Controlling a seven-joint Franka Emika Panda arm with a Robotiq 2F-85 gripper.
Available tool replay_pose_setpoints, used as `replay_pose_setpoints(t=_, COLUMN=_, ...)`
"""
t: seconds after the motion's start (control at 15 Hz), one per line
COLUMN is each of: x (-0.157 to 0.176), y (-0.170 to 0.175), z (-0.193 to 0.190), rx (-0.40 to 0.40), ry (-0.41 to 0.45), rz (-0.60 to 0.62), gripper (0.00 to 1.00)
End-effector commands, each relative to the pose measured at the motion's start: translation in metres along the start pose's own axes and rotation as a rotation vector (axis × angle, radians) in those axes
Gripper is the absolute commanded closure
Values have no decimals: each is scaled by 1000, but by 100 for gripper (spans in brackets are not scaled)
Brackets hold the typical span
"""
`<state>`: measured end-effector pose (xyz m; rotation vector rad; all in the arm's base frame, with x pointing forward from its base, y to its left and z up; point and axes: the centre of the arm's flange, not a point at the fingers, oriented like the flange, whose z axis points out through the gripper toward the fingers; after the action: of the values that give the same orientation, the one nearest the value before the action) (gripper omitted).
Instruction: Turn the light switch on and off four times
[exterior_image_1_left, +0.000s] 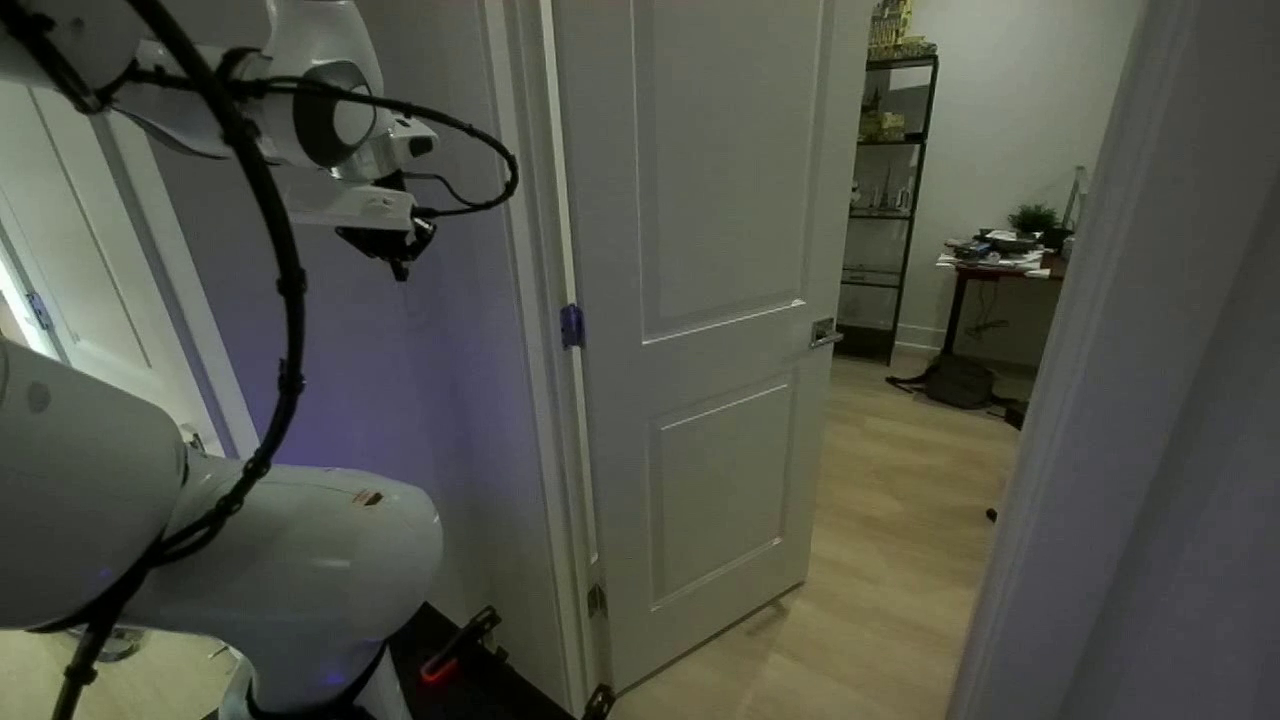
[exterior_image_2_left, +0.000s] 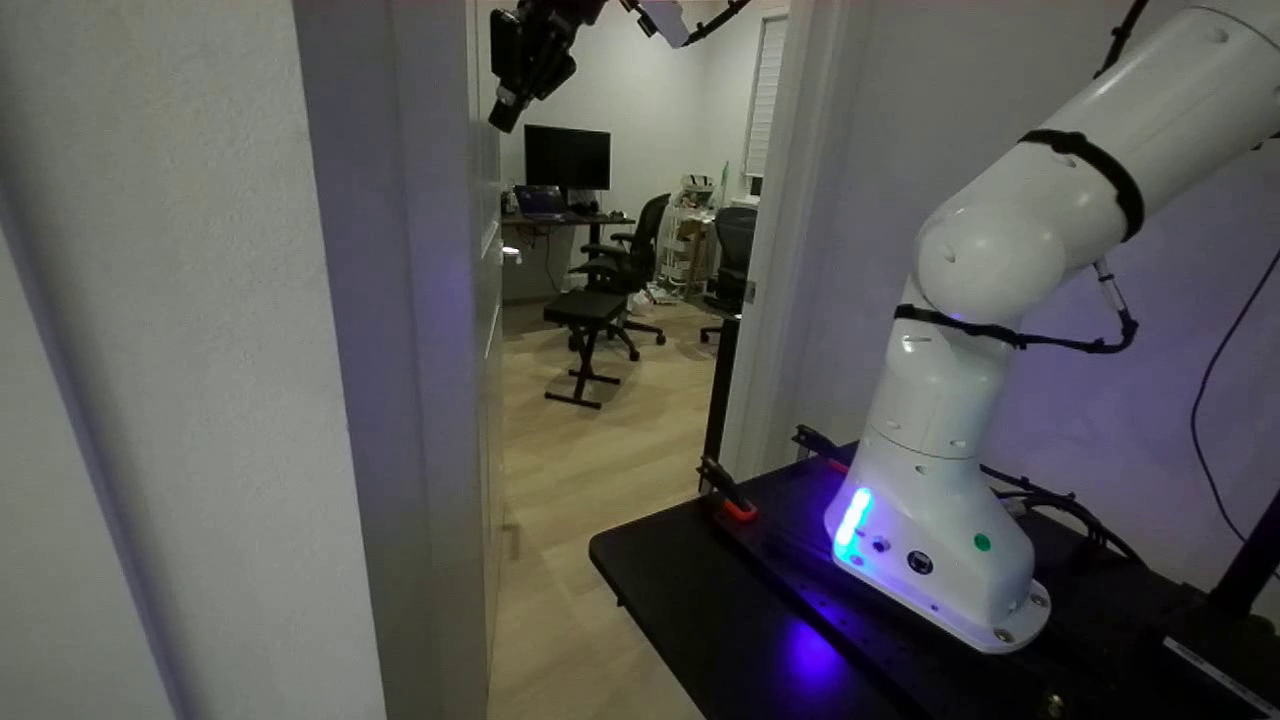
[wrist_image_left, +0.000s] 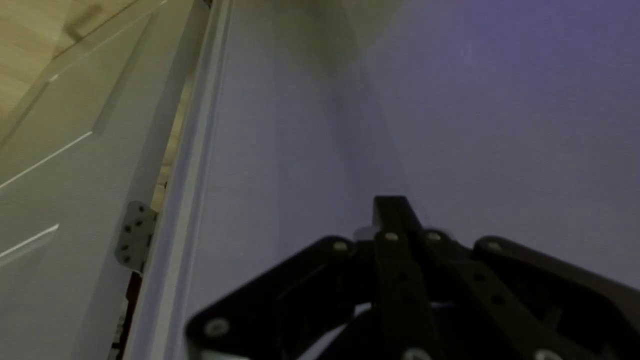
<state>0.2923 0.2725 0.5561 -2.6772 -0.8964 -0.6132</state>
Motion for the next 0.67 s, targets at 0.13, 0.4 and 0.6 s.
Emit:
replay_pose_setpoints(t=0.13, x=7, y=-12, z=33, rx=16, ry=90, rz=-13, gripper=100)
replay_pose_setpoints(t=0.4, x=18, y=-20, z=63, rx=7, ry=142, rz=-23, gripper=100)
replay_pose_setpoints(t=0.6, x=27, y=-27, z=87, rx=6, ry=195, rz=-36, gripper=100)
